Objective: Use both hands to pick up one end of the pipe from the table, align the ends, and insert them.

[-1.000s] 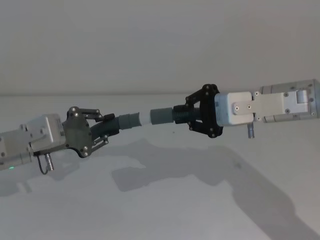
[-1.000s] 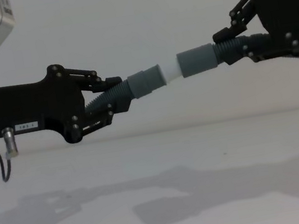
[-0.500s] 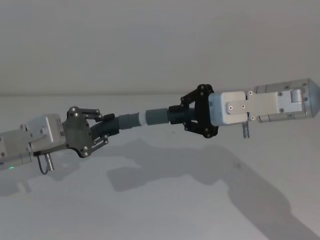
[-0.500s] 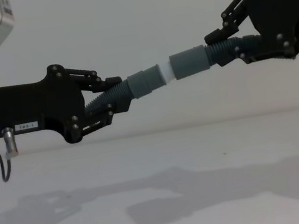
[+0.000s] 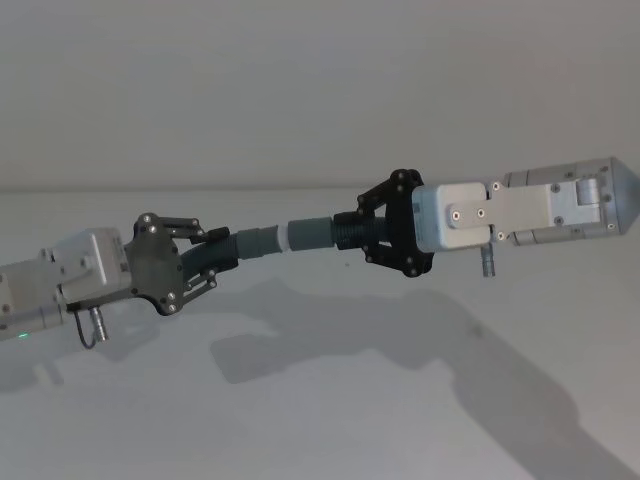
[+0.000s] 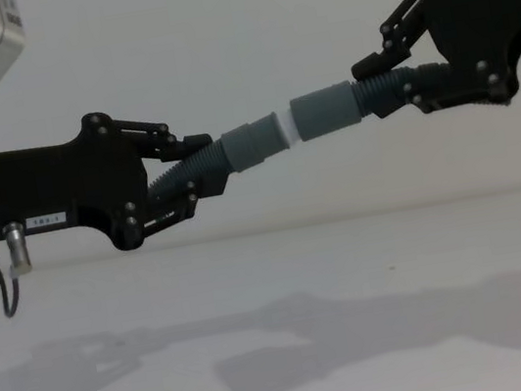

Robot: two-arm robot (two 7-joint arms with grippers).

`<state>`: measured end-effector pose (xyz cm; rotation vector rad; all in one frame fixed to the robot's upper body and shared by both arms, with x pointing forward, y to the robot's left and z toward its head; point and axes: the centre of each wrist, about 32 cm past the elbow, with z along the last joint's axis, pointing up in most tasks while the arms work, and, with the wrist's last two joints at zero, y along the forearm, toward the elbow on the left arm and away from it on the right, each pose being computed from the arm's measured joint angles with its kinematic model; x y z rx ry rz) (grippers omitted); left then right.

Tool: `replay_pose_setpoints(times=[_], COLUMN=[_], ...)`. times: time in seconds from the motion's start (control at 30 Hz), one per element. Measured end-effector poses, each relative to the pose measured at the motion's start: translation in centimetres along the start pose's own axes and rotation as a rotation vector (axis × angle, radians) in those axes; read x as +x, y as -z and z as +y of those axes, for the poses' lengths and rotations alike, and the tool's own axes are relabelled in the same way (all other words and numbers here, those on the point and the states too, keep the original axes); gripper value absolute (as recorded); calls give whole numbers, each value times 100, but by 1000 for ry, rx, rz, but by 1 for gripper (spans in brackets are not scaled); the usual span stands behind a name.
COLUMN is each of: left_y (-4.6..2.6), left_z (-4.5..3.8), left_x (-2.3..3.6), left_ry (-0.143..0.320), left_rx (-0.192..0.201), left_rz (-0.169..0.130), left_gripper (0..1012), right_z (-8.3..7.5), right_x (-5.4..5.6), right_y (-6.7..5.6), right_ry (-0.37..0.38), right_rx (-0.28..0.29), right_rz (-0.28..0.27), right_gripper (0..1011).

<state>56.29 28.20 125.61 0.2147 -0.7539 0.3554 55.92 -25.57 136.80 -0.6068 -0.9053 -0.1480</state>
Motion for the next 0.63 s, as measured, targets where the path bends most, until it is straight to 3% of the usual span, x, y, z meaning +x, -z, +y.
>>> replay_pose_setpoints(times=[0.63], left_y=[0], left_z=[0], left_x=[0], left_ry=[0], left_rx=[0], left_rz=[0], left_gripper=[290], right_z=[9], right_x=[1], right_y=[-5], right_ry=[-1], right_rx=[0], right_rz=[2], right_gripper=[204])
